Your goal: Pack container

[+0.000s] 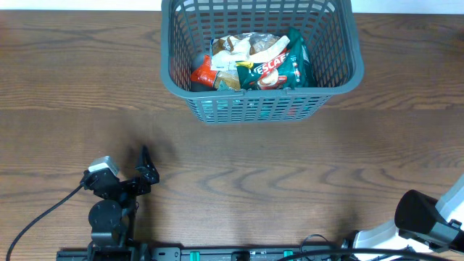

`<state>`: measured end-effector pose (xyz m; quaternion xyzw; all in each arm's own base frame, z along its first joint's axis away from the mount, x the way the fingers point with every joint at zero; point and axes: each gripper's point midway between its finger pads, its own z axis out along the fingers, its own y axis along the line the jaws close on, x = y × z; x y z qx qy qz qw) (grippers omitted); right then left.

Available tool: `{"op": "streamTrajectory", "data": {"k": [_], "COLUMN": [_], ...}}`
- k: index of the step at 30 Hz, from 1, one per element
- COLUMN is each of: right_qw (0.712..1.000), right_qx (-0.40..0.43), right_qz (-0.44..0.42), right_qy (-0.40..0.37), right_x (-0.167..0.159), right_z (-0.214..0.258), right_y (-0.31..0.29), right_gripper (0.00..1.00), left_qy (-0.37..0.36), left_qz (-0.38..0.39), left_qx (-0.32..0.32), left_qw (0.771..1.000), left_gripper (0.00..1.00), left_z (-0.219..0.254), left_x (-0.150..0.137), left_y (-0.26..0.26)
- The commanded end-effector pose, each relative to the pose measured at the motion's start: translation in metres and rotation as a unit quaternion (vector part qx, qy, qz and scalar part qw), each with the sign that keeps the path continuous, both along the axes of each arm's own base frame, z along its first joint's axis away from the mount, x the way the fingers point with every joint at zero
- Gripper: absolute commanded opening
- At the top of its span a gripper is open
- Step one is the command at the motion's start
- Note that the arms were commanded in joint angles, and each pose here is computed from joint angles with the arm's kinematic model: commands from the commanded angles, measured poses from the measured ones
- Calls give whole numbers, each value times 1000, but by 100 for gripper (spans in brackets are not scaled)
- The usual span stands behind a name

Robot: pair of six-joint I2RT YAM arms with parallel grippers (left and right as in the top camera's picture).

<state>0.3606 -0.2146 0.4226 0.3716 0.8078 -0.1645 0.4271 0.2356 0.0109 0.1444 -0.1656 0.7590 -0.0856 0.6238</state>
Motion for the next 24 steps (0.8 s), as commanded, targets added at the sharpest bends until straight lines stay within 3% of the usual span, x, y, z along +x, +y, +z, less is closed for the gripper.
{"op": "streamTrajectory", "data": {"k": [1,12,24], "right_qw": [1000,1000,1000], "right_qx": [0,0,0], "right_qz": [-9,-10,-10], "right_qy": [-7,-7,-7], "right_x": [-5,-5,-5], "right_z": [4,4,4], "right_y": [-1,-1,-1], "right_gripper": [99,99,99], "left_qy": [10,11,13], "left_qz": [-6,-73,-72], "left_qx": [32,180,184], "left_qw": [999,981,980], "left_gripper": [99,99,99], "left_z": [-11,-10,-11], "left_x": [1,2,2], "left_y": [1,-11,-11]}}
